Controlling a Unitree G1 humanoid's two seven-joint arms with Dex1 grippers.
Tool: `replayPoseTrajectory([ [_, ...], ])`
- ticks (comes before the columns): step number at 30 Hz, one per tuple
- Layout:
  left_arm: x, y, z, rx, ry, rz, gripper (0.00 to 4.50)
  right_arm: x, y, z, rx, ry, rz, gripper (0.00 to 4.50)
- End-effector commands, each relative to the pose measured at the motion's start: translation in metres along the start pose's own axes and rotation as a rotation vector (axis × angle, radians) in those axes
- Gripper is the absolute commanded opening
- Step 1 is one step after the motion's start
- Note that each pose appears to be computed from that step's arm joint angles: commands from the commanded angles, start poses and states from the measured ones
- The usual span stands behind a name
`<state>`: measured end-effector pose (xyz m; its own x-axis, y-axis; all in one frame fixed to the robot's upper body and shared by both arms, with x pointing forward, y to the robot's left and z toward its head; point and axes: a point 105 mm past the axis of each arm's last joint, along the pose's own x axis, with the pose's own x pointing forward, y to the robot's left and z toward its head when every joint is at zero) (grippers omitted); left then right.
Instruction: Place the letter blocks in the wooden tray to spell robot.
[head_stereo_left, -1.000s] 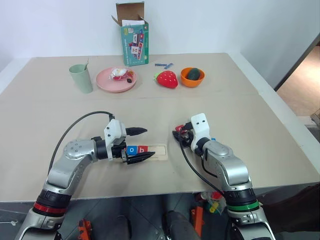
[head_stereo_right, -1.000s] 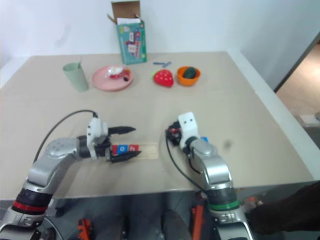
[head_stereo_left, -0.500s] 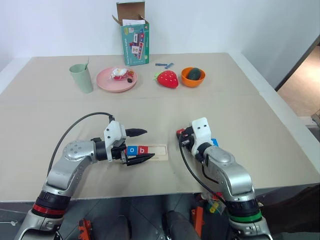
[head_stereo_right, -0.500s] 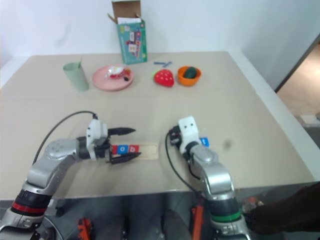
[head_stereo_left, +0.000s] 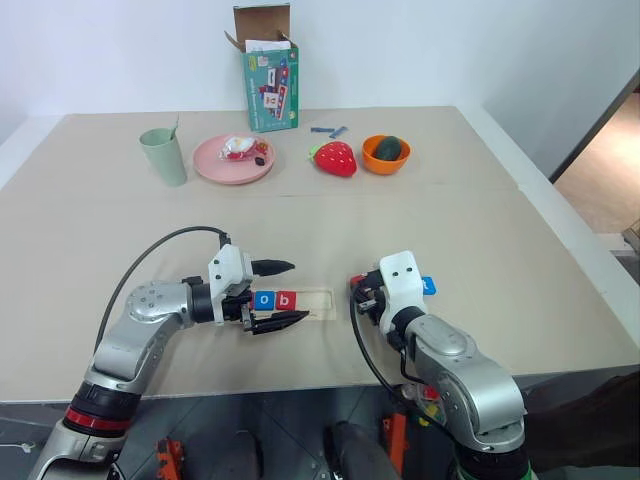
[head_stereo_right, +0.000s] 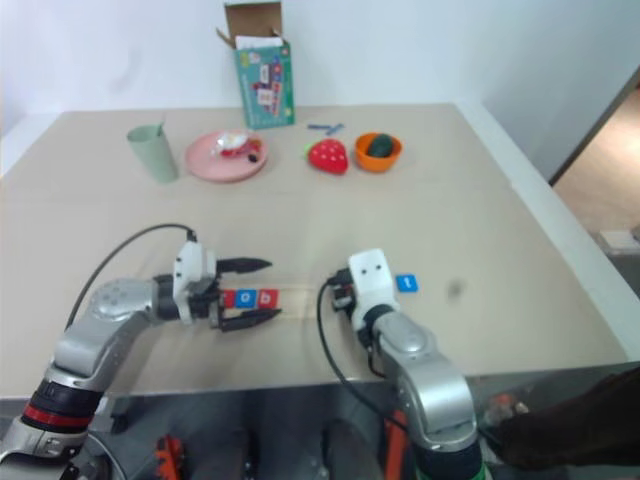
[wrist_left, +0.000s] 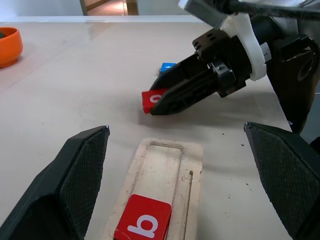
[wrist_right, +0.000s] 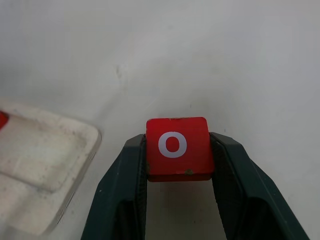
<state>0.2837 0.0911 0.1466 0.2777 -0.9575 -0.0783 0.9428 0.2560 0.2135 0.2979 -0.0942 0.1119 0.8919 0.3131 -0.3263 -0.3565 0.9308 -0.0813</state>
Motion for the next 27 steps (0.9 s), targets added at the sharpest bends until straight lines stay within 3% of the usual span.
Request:
replayPoseTrajectory([
  [1,-0.002,0.002,0.008,0.046,-0.010,-0.002,4.50,-0.007,0.004,0.008,-0.010,-0.030,0.012,1.20],
  [7,-0.003,0.002,0.008,0.049,-0.004,0.002,4.50,-0.006,0.007,0.005,0.011,-0.018,0.033,1.20],
  [10,-0.004,0.002,0.008,0.050,-0.002,0.006,4.50,-0.006,0.007,0.006,0.012,-0.026,0.033,2.61],
  [15,-0.006,0.001,0.006,0.052,0.005,0.008,4.50,-0.013,0.003,0.018,-0.006,-0.077,0.044,4.33],
  [16,-0.006,0.001,0.006,0.053,0.006,0.007,4.50,-0.016,0.002,0.022,-0.010,-0.091,0.059,4.47],
  [21,-0.005,0.002,0.006,0.055,0.005,0.007,4.50,-0.032,-0.017,0.047,-0.094,-0.163,0.178,4.47],
  [27,0.000,0.003,0.007,0.057,-0.013,-0.012,4.50,-0.031,-0.034,0.053,-0.310,-0.123,0.512,4.47],
])
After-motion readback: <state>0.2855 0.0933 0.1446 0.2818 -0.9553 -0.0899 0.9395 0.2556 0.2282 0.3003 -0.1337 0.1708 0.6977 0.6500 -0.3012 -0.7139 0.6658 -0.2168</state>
